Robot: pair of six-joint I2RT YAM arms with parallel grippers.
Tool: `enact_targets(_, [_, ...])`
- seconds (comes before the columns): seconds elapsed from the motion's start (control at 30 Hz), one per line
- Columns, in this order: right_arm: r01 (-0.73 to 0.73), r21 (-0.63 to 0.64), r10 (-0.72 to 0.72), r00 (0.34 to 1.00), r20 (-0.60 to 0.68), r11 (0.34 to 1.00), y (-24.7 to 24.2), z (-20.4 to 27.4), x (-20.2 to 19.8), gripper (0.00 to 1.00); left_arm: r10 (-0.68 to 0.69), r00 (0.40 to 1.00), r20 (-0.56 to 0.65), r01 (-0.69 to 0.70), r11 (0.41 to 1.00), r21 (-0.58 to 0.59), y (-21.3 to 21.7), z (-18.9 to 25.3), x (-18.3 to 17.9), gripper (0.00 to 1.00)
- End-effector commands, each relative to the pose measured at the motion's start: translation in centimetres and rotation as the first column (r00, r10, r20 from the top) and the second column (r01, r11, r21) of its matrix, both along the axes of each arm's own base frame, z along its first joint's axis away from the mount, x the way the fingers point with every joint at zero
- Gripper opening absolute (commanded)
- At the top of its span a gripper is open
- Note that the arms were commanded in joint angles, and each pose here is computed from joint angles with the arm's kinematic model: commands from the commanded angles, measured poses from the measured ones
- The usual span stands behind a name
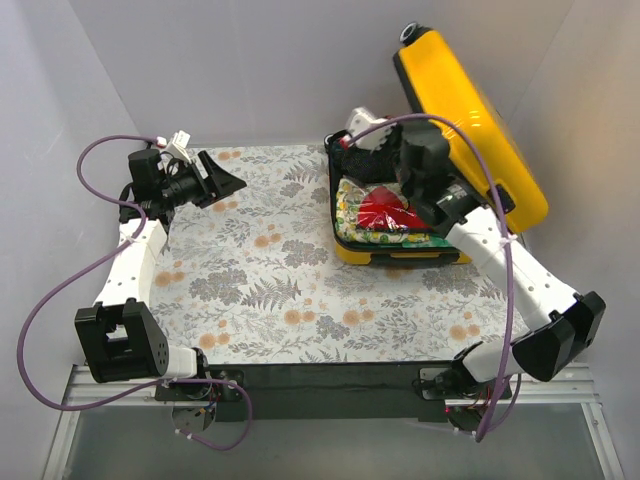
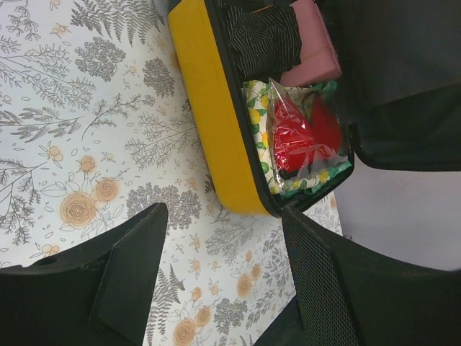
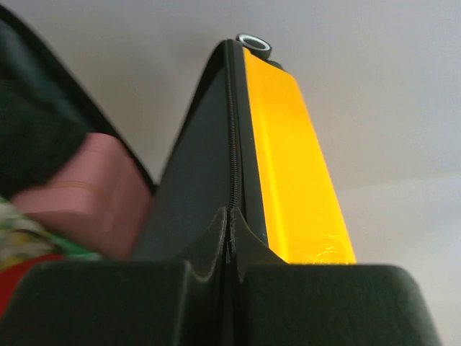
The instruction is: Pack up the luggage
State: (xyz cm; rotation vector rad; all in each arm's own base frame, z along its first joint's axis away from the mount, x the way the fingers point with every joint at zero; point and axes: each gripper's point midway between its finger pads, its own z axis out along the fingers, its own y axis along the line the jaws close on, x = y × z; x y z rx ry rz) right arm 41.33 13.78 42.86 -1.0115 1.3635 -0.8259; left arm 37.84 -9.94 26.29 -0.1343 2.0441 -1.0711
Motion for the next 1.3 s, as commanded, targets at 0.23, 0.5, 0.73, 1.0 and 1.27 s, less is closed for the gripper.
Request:
enact_targets(0.23, [-0.292,0.055,0.291,0.882,-0.369,0.955,16.0,-14.8,-7.6,0.01,0.026,0.999,-0.045,-0.027,1.0,-0.012,0.6,-2.0,-0.8,0.63])
enact_targets(0.5, [-0.474,0.248,0.534,0.715,-0.451,0.845,24.5,-13.0,-12.1,0.52,-0.005,0.989,-0.145,0.0,0.999,-0.038,0.1,-5.7,-2.4,0.64])
enact_targets(0.73, [-0.239,0.504,0.432,0.848,-0.308,0.83,13.5,-4.5,-4.5,0.52,-0.049,0.985,-0.166,0.033,0.995,-0.098,-0.6,-6.3,-2.2,0.64])
enact_targets(1.0, [0.245,0.661,0.074,0.906,-0.416,0.709,-11.4,-8.9,2.1,0.43,-0.05,0.985,-0.164,0.034,0.995,-0.097,-0.6,-6.7,-2.0,0.64])
enact_targets(1.27, [0.672,0.57,-0.231,0.719,-0.656,0.473,-28.0,-19.6,1.9,0.29,-0.02,0.98,-0.197,0.005,0.997,-0.077,-0.1,-7.6,-1.1,0.64])
